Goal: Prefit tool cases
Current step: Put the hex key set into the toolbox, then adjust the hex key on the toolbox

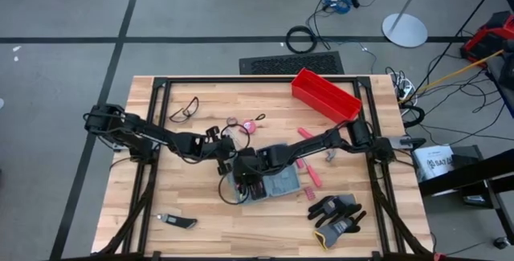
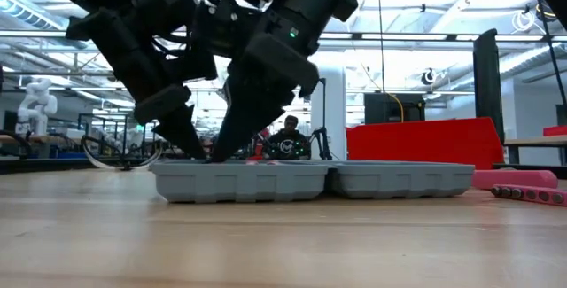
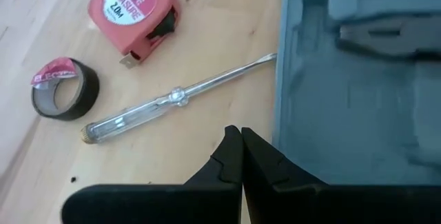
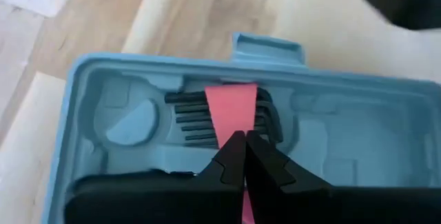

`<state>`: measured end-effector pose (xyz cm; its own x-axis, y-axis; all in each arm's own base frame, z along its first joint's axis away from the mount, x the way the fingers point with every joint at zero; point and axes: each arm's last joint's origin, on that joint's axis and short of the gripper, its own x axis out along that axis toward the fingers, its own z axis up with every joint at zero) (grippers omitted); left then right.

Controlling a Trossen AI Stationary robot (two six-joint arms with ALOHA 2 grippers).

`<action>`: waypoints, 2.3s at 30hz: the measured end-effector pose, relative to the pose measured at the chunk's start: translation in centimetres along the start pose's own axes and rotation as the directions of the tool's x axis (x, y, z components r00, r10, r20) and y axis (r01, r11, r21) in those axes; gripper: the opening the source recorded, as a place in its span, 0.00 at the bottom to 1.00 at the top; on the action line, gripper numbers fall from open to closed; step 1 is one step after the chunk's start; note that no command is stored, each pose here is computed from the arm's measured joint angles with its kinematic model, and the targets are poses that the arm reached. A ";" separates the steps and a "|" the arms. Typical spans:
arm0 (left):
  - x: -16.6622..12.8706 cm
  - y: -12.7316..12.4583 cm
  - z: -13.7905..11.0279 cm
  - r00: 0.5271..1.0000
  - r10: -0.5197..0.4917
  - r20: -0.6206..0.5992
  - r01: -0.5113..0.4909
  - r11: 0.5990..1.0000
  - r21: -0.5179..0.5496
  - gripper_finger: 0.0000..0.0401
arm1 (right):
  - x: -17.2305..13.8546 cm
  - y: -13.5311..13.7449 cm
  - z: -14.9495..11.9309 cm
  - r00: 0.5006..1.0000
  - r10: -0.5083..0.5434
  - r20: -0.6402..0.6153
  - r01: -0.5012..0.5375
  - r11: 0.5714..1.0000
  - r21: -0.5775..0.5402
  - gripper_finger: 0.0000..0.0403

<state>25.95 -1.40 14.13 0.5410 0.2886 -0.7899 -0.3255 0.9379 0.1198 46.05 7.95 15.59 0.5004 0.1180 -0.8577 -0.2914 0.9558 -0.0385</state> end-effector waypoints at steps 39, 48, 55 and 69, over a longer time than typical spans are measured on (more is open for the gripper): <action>0.0 0.2 -0.3 0.999 0.037 -0.024 -0.037 0.999 -0.013 0.00 | 0.6 -0.2 0.9 0.991 0.052 0.121 -0.052 0.999 -0.009 0.00; -0.1 0.5 -1.2 0.990 0.081 -0.113 -0.078 0.997 0.028 0.00 | 3.1 0.0 0.0 0.986 0.141 0.094 -0.147 0.987 0.059 0.00; -0.1 0.6 -1.4 0.987 0.095 -0.129 -0.091 0.995 0.038 0.00 | 2.5 -0.3 0.3 0.985 0.131 0.112 -0.136 0.990 0.034 0.00; -3.1 2.9 1.3 0.987 0.141 0.074 -0.144 0.989 0.038 0.00 | -7.0 -2.4 1.6 0.990 0.068 0.126 -0.074 0.996 0.045 0.00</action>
<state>24.35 0.68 17.67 0.5459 0.4312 -0.7184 -0.3700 0.8933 0.2550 44.50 5.27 22.51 0.5779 0.2157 -0.7871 -0.2906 0.9556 0.0485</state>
